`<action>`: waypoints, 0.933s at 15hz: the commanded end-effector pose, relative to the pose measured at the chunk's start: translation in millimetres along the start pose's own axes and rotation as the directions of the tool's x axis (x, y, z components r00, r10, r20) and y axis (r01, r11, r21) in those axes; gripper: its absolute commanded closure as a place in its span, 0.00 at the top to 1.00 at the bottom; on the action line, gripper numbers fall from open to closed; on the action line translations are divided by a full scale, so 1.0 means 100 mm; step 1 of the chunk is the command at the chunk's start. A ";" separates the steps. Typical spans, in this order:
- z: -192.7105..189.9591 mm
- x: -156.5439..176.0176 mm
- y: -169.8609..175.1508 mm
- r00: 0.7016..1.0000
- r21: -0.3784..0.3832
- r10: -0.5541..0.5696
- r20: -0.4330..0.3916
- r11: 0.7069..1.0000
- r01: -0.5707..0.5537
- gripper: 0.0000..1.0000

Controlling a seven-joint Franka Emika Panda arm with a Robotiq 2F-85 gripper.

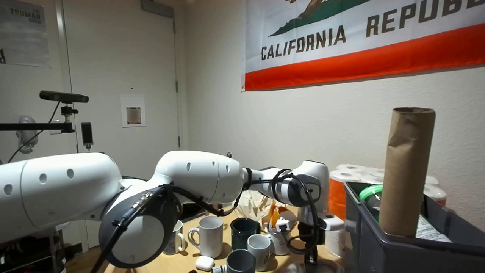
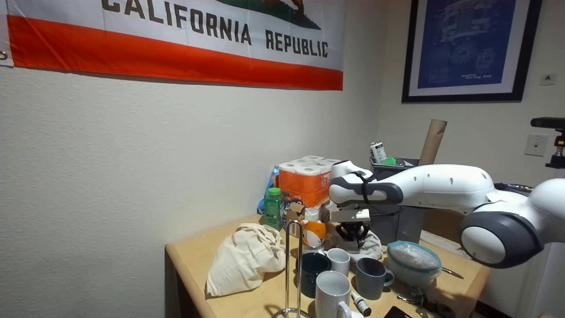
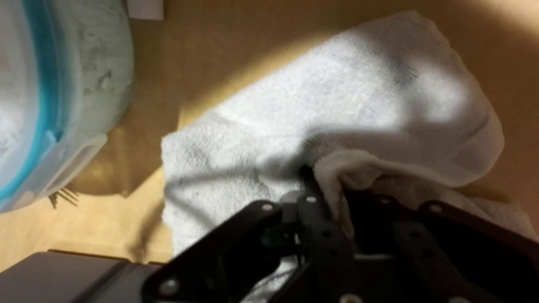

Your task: Pick up the towel from the table, wipe the black cup and put the towel back on the table

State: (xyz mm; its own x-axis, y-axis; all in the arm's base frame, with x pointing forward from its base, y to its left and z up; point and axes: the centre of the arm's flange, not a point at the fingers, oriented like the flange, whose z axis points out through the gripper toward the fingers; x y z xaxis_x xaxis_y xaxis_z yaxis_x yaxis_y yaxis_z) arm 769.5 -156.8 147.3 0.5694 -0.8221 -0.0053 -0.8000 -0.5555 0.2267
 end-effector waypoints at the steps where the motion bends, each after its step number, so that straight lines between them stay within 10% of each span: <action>1: -0.10 -0.12 -0.01 1.000 -0.001 0.006 0.028 1.000 -0.006 0.54; 7: -0.78 -0.35 -0.20 0.999 -0.030 -0.032 -0.005 0.999 0.032 0.99; 14: -1.98 -0.72 -0.20 0.996 -0.063 -0.020 -0.082 0.998 0.015 1.00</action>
State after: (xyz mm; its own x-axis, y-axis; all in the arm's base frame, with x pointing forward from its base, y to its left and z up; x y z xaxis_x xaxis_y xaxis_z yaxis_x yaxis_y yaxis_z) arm 779.4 -76.6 288.9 0.6185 -0.7851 0.0330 -0.7640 -0.5911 0.2586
